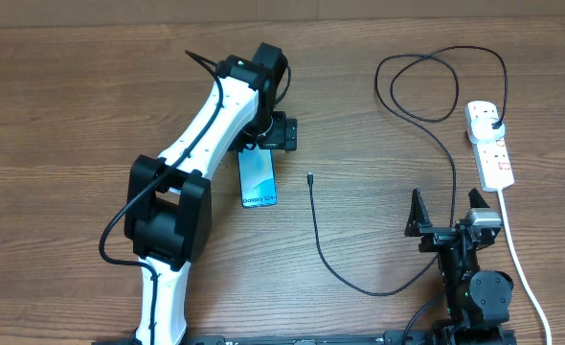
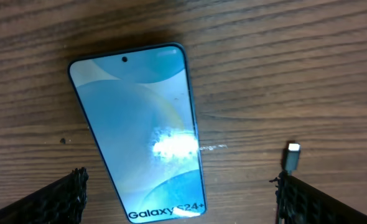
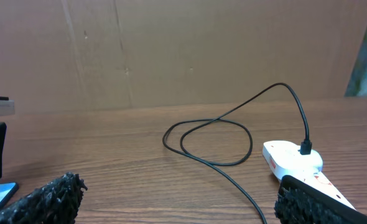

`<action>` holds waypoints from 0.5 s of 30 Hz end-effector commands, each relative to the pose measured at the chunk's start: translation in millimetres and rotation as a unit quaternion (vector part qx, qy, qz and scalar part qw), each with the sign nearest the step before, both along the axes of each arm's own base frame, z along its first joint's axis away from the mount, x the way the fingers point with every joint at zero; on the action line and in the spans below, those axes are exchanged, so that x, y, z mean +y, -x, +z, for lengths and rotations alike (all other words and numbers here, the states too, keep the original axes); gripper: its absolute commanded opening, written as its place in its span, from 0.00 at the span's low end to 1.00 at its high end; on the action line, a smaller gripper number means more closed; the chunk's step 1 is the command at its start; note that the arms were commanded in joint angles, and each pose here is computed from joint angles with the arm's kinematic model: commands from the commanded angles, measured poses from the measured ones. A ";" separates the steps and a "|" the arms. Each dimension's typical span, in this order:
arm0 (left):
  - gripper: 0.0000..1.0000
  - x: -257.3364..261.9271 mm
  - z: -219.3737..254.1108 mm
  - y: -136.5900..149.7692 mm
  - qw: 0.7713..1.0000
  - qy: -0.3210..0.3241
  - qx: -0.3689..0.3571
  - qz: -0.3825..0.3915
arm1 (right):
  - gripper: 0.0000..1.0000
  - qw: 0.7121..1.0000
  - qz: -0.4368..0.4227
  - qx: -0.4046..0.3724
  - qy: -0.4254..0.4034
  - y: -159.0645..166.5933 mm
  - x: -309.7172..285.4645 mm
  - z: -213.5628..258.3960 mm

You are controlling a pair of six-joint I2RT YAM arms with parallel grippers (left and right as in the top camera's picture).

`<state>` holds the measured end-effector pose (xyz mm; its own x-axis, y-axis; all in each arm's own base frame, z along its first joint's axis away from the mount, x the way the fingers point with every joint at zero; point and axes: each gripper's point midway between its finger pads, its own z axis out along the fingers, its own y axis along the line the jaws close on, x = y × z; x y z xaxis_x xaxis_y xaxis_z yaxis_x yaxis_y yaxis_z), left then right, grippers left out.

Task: Plug charger to phone and switch on socket
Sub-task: 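Grasp the phone's edge with the left gripper and tilt it up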

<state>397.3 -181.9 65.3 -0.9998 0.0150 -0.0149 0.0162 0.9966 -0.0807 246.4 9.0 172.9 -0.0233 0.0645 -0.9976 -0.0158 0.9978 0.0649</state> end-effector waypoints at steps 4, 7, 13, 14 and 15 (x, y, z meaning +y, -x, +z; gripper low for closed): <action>1.00 14.2 -25.3 7.1 0.999 -0.034 0.013 0.033 | 1.00 1.000 -0.001 0.000 -0.001 -0.3 0.0 -2.6; 1.00 16.0 -29.8 10.9 0.999 -0.037 0.019 0.033 | 1.00 1.000 -0.001 0.000 -0.001 -0.3 0.0 -2.7; 1.00 20.6 -55.3 20.4 0.998 -0.041 0.028 0.043 | 1.00 1.000 -0.001 0.000 -0.001 -0.3 0.0 -2.7; 1.00 20.7 -58.2 20.3 0.998 -0.040 0.026 0.045 | 1.00 1.000 -0.001 0.000 -0.001 -0.3 0.0 -2.7; 0.99 20.9 -61.3 19.5 0.998 -0.040 0.023 0.045 | 1.00 1.000 -0.001 0.000 -0.001 -0.3 0.0 -2.7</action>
<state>382.5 -167.9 18.5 -0.9990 -0.0434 0.0131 -0.0436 0.9988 -0.0214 246.4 9.0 173.0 -0.0229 0.0646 -0.9977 -0.0162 0.9978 0.0649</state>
